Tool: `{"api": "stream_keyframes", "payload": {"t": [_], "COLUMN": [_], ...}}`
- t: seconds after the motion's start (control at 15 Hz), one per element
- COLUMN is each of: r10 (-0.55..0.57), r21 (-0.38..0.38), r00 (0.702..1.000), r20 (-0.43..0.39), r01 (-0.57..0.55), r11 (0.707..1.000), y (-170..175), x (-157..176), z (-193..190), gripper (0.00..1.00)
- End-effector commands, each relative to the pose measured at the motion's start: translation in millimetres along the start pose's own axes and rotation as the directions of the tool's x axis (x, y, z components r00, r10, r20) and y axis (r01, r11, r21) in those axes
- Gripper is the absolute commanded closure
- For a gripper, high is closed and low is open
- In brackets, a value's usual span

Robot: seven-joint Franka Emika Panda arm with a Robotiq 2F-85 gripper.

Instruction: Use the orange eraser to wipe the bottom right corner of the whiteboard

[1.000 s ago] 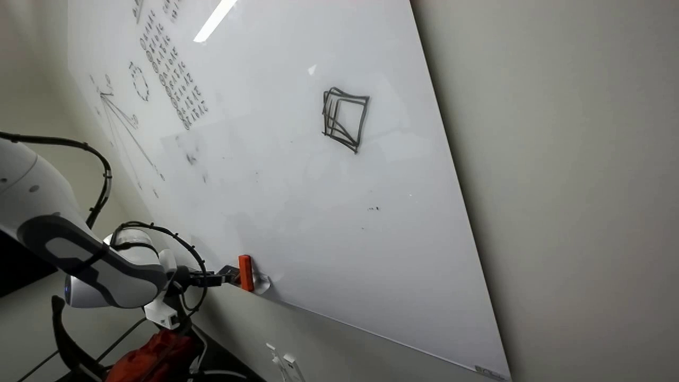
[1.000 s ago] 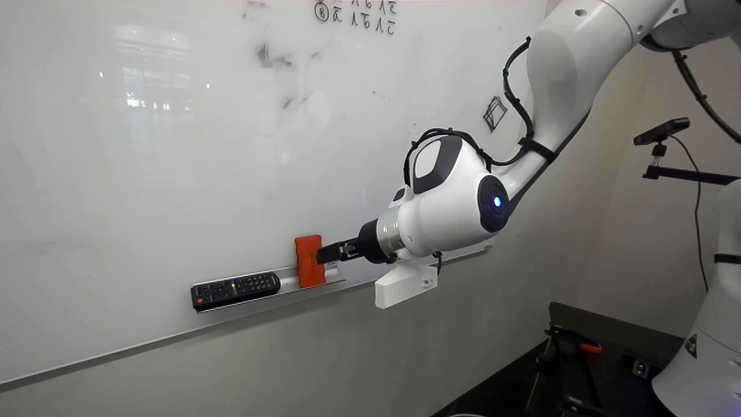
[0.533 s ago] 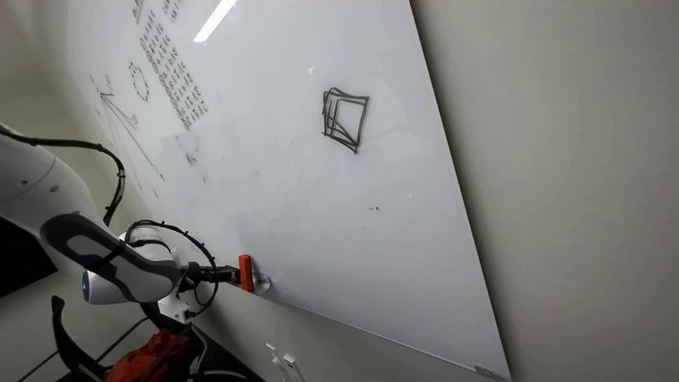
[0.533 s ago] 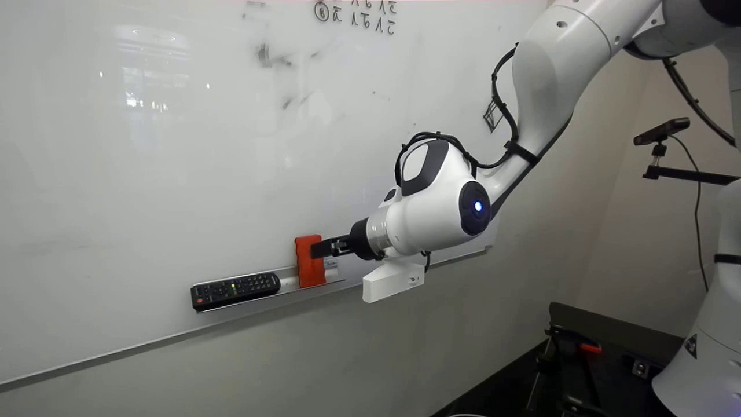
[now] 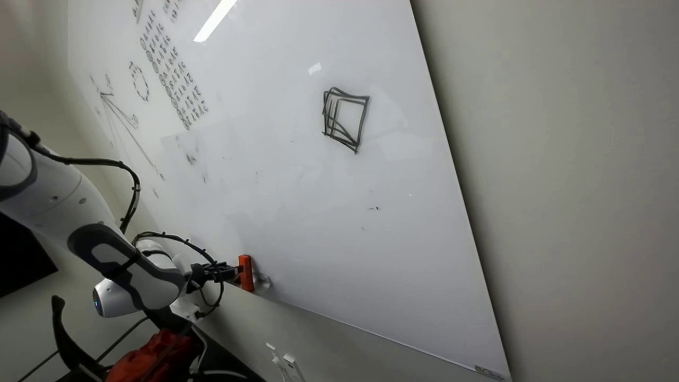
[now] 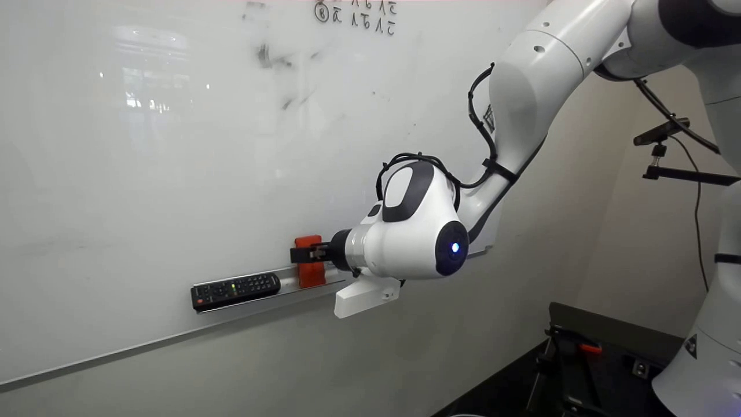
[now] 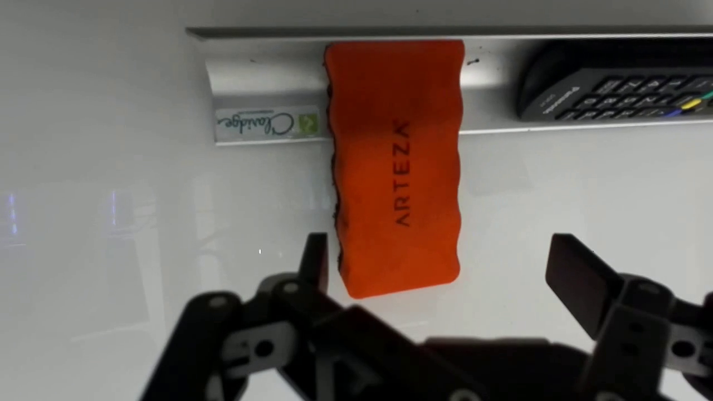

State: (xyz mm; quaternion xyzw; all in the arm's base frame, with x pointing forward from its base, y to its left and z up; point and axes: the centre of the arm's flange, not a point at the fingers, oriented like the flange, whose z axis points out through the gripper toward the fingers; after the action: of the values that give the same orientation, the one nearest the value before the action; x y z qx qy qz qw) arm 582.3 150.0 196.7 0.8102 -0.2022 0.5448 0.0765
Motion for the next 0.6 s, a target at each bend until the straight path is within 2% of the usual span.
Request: {"api": "stream_keyframes", "payload": {"t": [0.0, 0.53], "r10": [-0.001, -0.026], "r21": [-0.001, -0.019], "r00": [1.0, 1.0], "r20": [0.001, 0.012], "r01": [0.001, 0.026], "r11": [1.0, 0.999], "y": [-0.7, 4.1], "x": [-3.1, -10.4], "z": [0.5, 14.7], "gripper": [0.0, 0.0]}}
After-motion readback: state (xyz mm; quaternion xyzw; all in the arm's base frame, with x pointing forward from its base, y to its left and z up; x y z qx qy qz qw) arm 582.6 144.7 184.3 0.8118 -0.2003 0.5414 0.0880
